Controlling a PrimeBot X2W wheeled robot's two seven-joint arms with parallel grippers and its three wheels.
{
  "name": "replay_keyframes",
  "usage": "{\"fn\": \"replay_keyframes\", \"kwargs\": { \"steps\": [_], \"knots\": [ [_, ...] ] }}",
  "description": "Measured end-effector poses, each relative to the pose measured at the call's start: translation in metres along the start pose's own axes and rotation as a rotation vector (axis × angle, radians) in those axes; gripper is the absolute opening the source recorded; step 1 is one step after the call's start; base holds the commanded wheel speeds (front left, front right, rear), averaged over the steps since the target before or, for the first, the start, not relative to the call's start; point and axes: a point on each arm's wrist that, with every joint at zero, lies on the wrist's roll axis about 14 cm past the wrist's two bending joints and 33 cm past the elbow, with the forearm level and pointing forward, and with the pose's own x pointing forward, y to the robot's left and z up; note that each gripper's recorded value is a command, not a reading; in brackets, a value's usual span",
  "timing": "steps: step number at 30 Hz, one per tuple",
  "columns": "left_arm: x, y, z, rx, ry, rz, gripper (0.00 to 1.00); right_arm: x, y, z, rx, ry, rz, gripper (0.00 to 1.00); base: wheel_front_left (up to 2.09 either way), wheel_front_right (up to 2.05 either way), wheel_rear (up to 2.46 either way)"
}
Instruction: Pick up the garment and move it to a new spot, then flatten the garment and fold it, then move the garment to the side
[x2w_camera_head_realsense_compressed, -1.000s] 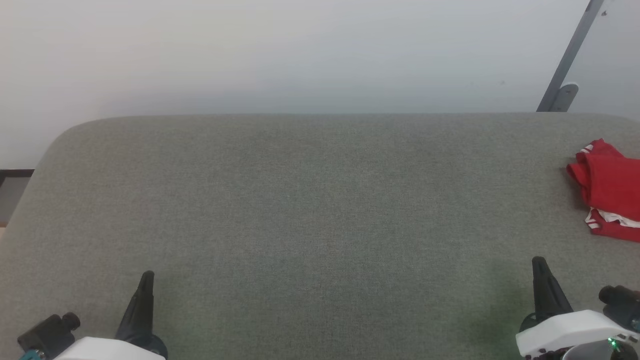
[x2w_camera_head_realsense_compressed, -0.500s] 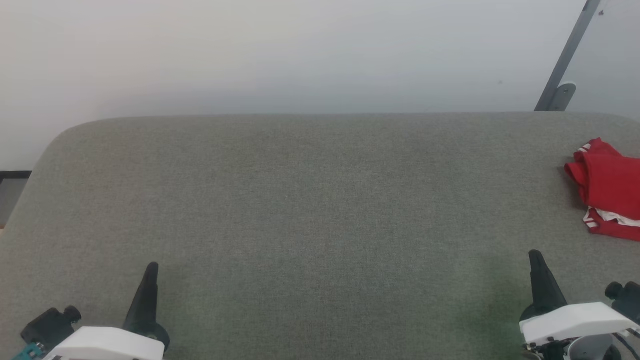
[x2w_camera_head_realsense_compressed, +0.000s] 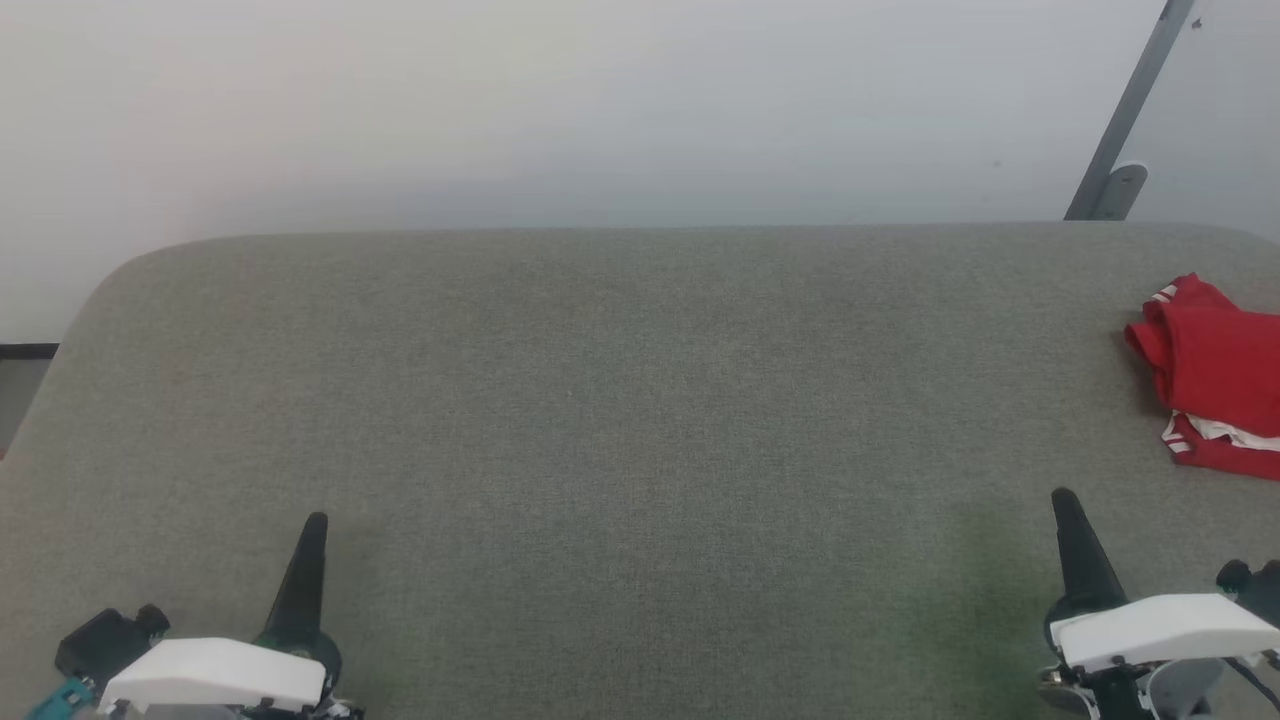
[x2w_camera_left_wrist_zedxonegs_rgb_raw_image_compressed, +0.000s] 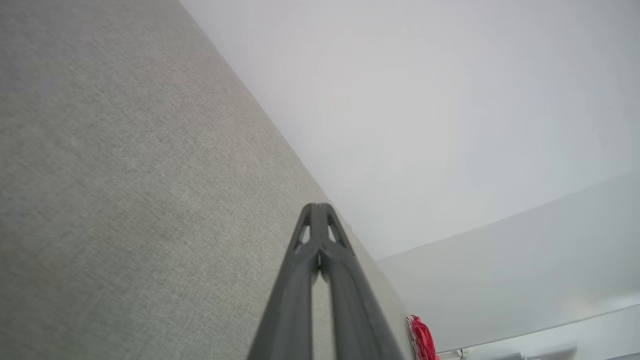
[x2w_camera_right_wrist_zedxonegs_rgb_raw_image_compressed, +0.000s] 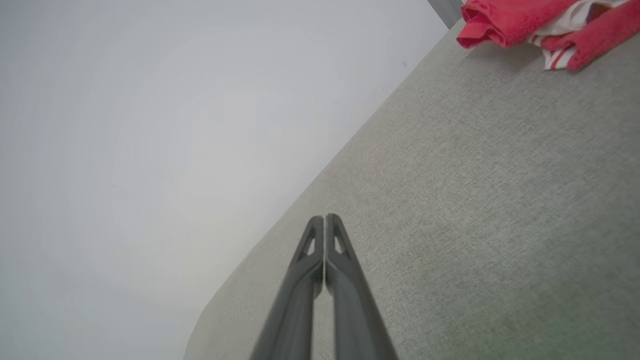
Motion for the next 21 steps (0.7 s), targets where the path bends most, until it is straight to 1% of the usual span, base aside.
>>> {"fn": "replay_keyframes", "kwargs": {
  "steps": [3,21],
  "knots": [
    [0.0029,-0.0037,-0.001,-0.04,0.0,-0.007,0.0,0.0017,0.0022,0.0008,0.038,0.001,0.005,0.0,0.0,0.0,0.0],
    [0.0099,-0.0098,-0.0076,-0.204,0.017,-0.014,0.0,0.0054,0.0086,0.0027,0.245,0.008,0.023,0.0,0.0,0.0,0.0]
  ]
}}
